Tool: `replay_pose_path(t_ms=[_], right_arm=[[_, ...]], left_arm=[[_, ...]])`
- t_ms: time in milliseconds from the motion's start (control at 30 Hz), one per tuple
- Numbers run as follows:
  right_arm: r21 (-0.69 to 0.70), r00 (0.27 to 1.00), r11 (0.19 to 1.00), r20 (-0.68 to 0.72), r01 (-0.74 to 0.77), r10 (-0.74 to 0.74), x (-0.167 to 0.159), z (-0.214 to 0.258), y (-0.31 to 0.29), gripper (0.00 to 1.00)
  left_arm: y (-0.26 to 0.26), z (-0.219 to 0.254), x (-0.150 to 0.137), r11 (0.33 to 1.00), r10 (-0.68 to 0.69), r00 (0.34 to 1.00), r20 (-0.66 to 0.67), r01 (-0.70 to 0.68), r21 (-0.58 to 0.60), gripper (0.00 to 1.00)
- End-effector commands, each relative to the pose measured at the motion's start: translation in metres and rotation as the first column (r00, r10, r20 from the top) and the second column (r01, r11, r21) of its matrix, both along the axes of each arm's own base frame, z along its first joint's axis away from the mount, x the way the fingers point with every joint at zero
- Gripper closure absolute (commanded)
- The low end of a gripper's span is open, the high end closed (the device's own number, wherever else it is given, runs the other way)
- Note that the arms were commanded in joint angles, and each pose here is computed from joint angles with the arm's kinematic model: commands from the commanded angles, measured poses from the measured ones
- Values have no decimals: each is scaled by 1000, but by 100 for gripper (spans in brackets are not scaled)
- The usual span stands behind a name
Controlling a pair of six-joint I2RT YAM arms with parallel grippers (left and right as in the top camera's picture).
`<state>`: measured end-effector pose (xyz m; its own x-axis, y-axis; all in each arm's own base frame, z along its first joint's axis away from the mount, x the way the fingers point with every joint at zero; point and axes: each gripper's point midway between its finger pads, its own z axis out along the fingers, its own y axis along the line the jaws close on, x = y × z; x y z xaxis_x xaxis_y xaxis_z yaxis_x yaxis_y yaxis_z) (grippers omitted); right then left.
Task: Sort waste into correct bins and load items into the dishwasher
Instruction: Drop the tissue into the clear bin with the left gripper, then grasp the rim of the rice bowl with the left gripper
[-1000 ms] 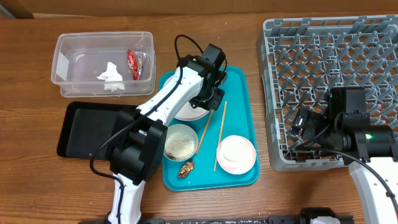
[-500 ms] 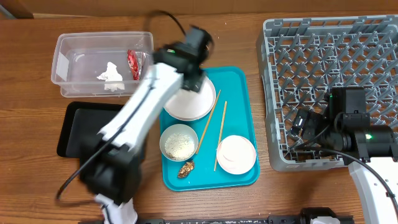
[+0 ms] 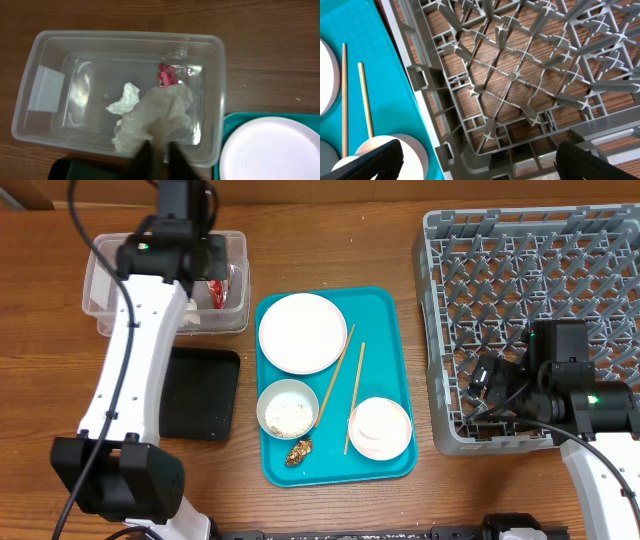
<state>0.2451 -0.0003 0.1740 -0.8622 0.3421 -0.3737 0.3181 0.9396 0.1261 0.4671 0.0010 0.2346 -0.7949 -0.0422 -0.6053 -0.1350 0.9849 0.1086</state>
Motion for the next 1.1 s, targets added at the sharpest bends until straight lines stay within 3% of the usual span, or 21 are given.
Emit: replay_pose_path(t_ms=[0,233,433,700,900,1067], right_arm=[[-12,999,1000,39,2,-2,4,12,-2,0],[-12,999,1000,39,2,-1,4,12,-2,0],[-12,999,1000,40,2,-2,4,12,-2,0],[-12,999,1000,40,2,-1,4,12,-2,0],[-12,999,1000,39,2,-2,4,12,-2,0],[-12,999,1000,39,2,-2,4,12,-2,0]], left_arm=[[10,-7,2,999,28,1000,-13,-28,-27,50],[-26,-20,-17,985,-76,992,-104,58,-162,39],[-82,-41,-72,967,-176,934,-311,106,-231,30],[-152,-56,-129,946,-308,839,-449,218,-240,28],[-180,-93,-165,949,-309,784,-539,214,-233,28],[-202,-131,-197,928,-366,715,-596,235,-288,35]])
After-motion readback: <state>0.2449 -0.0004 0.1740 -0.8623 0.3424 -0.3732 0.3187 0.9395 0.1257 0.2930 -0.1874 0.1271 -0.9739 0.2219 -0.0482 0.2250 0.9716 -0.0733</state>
